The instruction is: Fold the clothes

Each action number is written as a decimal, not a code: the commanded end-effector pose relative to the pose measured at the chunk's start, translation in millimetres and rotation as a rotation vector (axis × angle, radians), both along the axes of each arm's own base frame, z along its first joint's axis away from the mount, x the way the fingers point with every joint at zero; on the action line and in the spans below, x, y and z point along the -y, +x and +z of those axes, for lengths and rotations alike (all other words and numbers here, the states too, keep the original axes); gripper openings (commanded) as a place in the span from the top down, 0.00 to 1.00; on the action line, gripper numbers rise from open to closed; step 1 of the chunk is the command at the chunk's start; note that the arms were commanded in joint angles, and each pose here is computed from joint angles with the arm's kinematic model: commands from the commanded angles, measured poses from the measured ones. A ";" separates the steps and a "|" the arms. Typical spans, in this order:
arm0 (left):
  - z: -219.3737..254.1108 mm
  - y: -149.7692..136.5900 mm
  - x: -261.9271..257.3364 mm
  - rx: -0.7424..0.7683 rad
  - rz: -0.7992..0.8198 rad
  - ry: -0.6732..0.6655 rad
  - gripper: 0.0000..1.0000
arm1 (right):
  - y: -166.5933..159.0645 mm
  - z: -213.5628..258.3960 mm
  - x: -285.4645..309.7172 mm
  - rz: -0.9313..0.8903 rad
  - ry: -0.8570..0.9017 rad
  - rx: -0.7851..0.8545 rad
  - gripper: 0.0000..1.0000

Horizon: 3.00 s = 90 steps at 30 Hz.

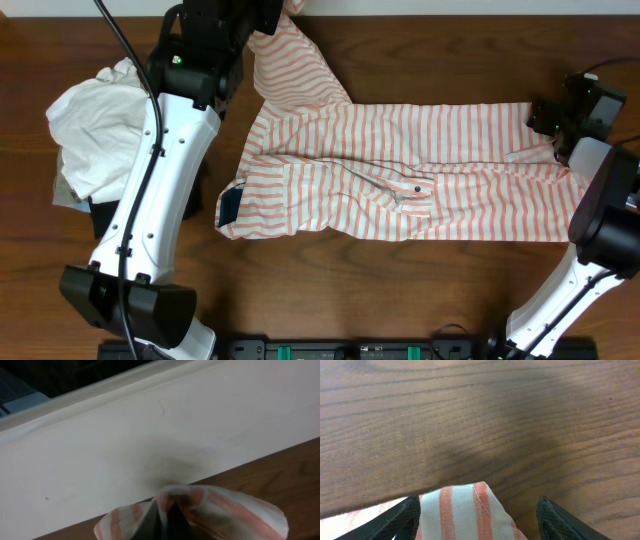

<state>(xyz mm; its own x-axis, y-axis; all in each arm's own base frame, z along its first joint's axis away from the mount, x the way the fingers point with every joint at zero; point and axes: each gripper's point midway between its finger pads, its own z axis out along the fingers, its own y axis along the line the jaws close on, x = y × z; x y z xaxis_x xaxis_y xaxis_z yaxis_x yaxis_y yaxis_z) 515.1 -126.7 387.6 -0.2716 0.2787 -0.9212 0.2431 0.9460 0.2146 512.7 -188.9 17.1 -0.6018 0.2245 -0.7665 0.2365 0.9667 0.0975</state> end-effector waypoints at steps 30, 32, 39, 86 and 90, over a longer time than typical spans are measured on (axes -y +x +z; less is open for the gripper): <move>2.2 -2.2 -5.4 -0.013 0.034 -0.045 0.94 | 3.8 100.1 -2.4 -0.038 -0.013 0.115 0.99; 7.1 -4.9 -6.3 -0.010 0.047 -0.086 0.95 | -0.4 115.2 -4.3 -0.038 -0.017 0.123 0.99; 43.3 -35.0 -14.3 0.030 0.063 -0.161 0.94 | -17.6 131.5 -11.6 -0.039 -0.001 0.084 0.99; 129.8 -250.2 16.6 -0.101 -0.348 -0.574 0.94 | -142.3 52.3 23.6 -0.281 -0.035 -0.498 0.98; 127.9 -254.8 15.3 -0.111 -0.345 -0.573 0.94 | -147.2 51.1 24.9 -0.292 -0.045 -0.520 0.96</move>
<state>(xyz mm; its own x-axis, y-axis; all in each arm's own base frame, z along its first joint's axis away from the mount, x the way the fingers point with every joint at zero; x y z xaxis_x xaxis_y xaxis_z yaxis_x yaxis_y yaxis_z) 265.8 -141.6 512.1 -0.3528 -0.1474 -0.9240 0.5334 0.7797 -0.3280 370.2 -200.1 58.3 -0.8242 0.4163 -0.3839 0.4802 0.8731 -0.0841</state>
